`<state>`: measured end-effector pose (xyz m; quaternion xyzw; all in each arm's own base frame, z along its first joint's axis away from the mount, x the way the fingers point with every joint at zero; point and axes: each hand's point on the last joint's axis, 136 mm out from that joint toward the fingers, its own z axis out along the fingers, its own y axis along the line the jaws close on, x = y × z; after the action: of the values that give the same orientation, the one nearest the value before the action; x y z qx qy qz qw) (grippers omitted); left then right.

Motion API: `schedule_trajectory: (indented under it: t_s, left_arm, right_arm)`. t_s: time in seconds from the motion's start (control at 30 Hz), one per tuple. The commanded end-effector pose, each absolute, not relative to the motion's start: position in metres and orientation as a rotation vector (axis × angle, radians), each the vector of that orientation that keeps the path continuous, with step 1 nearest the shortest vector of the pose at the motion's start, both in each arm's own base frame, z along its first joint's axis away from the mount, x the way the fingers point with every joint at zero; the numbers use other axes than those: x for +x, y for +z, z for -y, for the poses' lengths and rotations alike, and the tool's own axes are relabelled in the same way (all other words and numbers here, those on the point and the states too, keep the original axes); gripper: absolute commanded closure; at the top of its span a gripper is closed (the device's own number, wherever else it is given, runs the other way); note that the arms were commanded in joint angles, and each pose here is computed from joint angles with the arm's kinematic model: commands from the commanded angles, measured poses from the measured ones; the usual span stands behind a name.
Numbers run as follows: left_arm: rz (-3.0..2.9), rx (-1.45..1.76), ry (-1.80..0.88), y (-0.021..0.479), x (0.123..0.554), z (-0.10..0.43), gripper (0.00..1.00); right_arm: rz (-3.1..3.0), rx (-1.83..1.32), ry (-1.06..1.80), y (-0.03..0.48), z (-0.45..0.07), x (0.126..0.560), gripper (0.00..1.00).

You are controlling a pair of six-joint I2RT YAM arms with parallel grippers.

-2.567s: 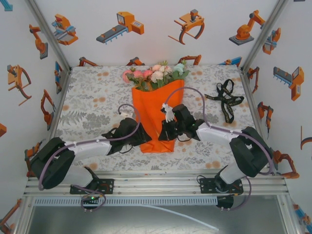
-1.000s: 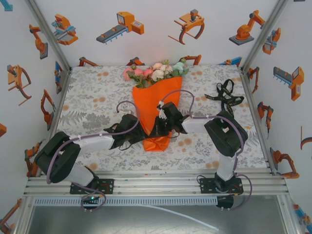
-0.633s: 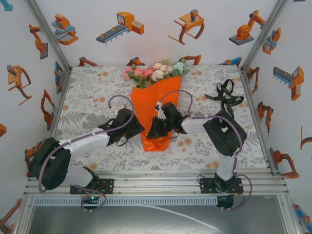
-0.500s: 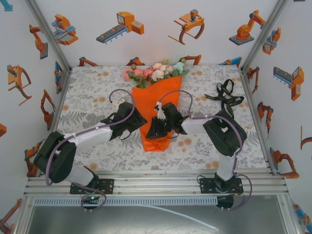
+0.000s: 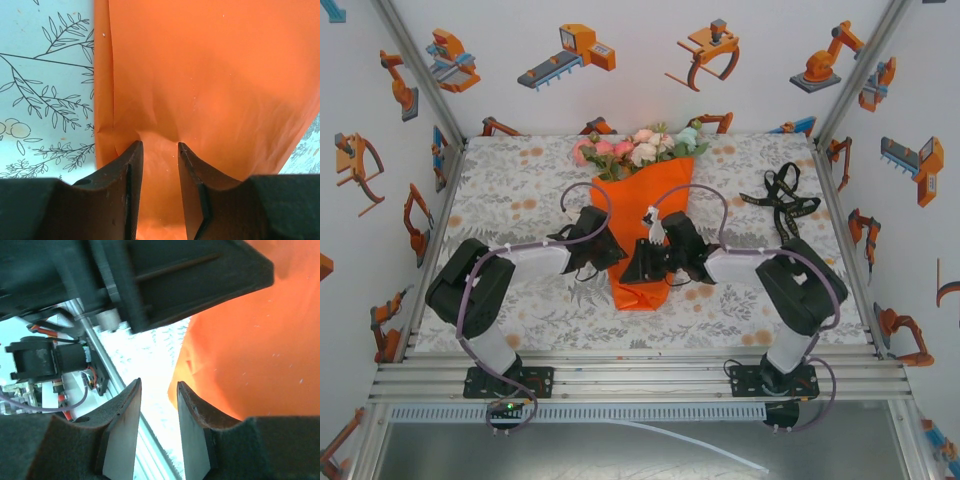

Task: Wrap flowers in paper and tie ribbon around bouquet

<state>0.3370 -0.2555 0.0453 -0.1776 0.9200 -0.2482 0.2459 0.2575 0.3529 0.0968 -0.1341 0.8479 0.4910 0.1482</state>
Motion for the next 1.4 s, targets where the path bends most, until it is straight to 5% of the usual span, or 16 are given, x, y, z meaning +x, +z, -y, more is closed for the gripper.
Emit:
schedule_trajectory:
  t_s: [0.0, 0.37, 0.57, 0.73, 1.13, 1.37]
  left_arm:
    - [-2.571, -0.509, -0.579, 0.023, 0.329, 0.238, 0.65]
    - [-2.571, -0.495, -0.594, 0.023, 0.336, 0.239, 0.66]
    - [-2.572, -0.501, -0.596, 0.022, 0.336, 0.239, 0.66]
    - [-2.574, -0.498, -0.596, 0.022, 0.335, 0.239, 0.66]
    - [-2.56, -0.505, -0.614, 0.025, 0.334, 0.238, 0.66]
    - [-2.555, -0.503, -0.624, 0.027, 0.334, 0.239, 0.66]
  right_arm:
    - [-2.335, -0.393, 1.355, 0.125, -0.337, 0.26, 0.64]
    - [-2.533, -0.302, 1.2, 0.049, -0.271, 0.232, 0.92]
    - [-2.501, -0.319, 1.292, 0.06, -0.281, 0.234, 0.92]
    - [-2.393, -0.217, 1.228, 0.095, -0.26, 0.277, 0.9]
    - [-2.516, -0.108, 1.105, 0.034, -0.239, 0.302, 0.9]
    - [-2.434, -0.105, 1.06, 0.071, -0.233, 0.327, 0.9]
